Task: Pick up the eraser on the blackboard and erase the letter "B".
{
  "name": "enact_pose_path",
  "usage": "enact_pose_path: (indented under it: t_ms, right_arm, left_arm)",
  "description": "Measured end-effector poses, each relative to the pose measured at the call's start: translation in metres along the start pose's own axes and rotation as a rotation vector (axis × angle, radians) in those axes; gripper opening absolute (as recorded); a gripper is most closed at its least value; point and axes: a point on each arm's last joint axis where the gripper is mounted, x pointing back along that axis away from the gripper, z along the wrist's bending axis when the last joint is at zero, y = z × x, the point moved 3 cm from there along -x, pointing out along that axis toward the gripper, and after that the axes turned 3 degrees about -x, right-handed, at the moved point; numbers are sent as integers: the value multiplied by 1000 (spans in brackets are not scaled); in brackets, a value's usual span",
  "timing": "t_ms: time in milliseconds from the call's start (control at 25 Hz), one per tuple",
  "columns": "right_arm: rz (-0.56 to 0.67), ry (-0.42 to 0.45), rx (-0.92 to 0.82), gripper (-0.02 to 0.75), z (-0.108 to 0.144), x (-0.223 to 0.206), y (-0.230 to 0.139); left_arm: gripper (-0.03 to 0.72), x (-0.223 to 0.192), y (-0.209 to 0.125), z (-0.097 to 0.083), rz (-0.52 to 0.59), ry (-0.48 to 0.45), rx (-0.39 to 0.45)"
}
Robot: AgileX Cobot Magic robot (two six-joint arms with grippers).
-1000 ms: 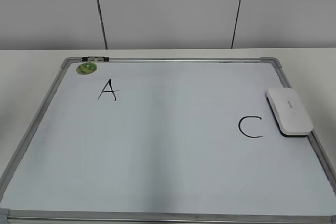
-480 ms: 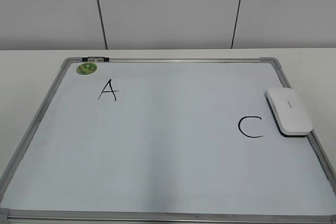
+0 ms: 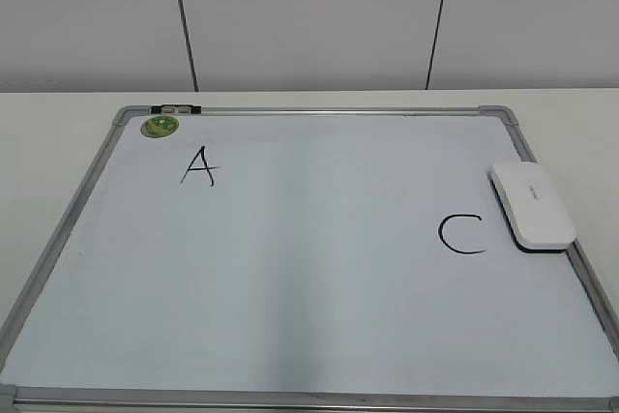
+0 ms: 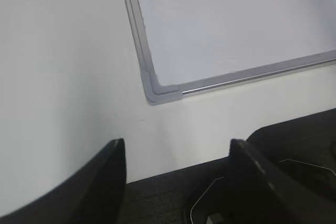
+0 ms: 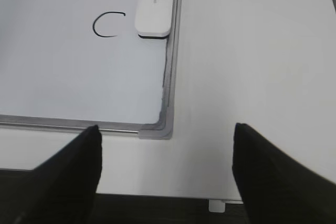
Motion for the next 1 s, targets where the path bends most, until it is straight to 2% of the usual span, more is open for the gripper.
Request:
enact_pose_path:
  t_ms: [280,480,680,1000]
  right_arm:
    - [31,-49,17,594,-6,-19,-32]
    - [18,-55,21,594,-6,-22,-32]
    - [-37,-50,25,594,-6,-28,-27]
    - [-51,-49,27,594,-5,-31,-26]
  left_arm:
    - [445,-19,-13,2,-7,17,2]
    - [445,-27,-11,3,-52,25,4]
    - [445,-29,-11,4,-57,26,6]
    - [437,-29,-11,4,-59,26,6]
